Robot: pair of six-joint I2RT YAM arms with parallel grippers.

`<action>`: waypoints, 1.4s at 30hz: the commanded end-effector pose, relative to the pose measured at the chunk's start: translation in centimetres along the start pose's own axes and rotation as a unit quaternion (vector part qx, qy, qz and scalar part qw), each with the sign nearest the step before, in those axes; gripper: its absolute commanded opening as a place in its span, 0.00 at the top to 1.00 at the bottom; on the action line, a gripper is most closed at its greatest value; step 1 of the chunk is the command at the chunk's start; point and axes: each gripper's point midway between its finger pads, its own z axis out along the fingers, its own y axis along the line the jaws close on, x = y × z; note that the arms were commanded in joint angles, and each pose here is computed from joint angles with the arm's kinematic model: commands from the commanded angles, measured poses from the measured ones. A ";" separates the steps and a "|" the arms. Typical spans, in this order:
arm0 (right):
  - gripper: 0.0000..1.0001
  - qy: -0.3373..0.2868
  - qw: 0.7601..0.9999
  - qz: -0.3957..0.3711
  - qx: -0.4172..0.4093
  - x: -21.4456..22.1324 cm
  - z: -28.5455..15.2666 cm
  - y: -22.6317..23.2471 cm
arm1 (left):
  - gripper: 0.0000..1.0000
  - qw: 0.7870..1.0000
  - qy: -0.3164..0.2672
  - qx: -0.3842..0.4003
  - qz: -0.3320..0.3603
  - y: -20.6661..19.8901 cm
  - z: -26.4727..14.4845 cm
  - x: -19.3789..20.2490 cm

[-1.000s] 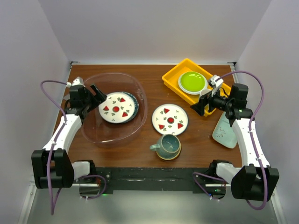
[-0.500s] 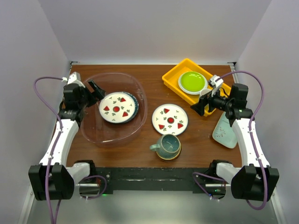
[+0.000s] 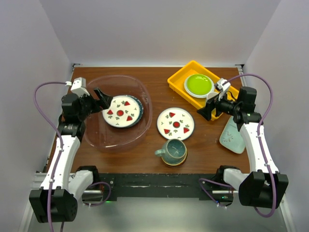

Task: Place the mixed dishes into the plastic bin
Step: Place the plate in the plastic bin, then pick up the plate at the center of the board.

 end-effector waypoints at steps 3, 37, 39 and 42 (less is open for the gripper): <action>0.04 -0.017 0.999 -0.028 -0.025 -1.0 -0.3 0.9 | 0.00 0.993 -0.029 0.092 0.066 -2.8 -1.3 -0.3; 0.02 -0.027 0.989 -0.092 -0.115 0.7 -0.3 3.8 | 0.00 0.975 -0.032 0.196 0.103 -5.2 -3.0 2.5; 0.02 -0.024 0.989 -0.091 -0.115 0.8 -0.2 3.8 | 0.00 0.975 -0.031 0.195 0.101 -5.2 -3.0 2.6; 0.02 -0.023 0.989 -0.092 -0.117 1.0 -0.2 3.7 | 0.00 0.974 -0.032 0.197 0.103 -5.2 -3.1 2.5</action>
